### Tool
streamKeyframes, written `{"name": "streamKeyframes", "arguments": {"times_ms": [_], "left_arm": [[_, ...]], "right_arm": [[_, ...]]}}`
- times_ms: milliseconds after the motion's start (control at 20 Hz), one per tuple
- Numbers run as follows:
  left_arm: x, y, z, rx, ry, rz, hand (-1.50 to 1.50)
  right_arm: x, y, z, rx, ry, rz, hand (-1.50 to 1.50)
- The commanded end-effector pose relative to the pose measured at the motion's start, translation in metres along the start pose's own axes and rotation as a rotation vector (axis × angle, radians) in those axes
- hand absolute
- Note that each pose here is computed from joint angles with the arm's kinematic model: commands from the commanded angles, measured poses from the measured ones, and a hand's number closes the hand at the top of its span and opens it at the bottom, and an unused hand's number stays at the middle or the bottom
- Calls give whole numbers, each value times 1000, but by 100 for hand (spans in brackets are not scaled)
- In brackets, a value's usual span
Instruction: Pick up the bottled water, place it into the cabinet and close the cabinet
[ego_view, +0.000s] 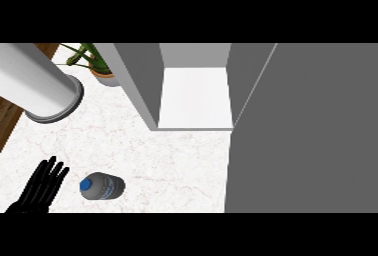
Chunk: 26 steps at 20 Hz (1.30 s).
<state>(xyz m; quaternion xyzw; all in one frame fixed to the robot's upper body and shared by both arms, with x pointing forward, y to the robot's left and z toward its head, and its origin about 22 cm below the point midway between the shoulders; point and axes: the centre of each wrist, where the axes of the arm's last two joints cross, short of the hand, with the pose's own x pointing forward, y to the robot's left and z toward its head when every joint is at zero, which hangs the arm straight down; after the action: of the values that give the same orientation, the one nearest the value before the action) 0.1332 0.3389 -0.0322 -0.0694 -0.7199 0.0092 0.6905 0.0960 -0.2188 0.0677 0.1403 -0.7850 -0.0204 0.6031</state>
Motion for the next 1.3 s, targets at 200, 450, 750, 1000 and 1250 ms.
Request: {"name": "streamKeyframes", "arguments": {"times_ms": [200, 450, 750, 1000, 1250], "left_arm": [[-41, 2, -12, 40, 71, 42, -150], [-55, 15, -37, 40, 103, 103, -150], [-109, 11, -29, 25, 140, 127, -150], [-110, 12, -32, 10, 111, 144, -150], [-119, 24, -50, 10, 136, 145, -150]], "right_arm": [[1, -2, 11, 18, -4, -3, -150], [8, -1, 5, 18, 6, -10, -150], [2, -14, 11, 5, -5, -5, -150], [5, 2, 8, -4, -2, -3, -150], [-2, -17, 15, 12, -7, -2, -150]]}}
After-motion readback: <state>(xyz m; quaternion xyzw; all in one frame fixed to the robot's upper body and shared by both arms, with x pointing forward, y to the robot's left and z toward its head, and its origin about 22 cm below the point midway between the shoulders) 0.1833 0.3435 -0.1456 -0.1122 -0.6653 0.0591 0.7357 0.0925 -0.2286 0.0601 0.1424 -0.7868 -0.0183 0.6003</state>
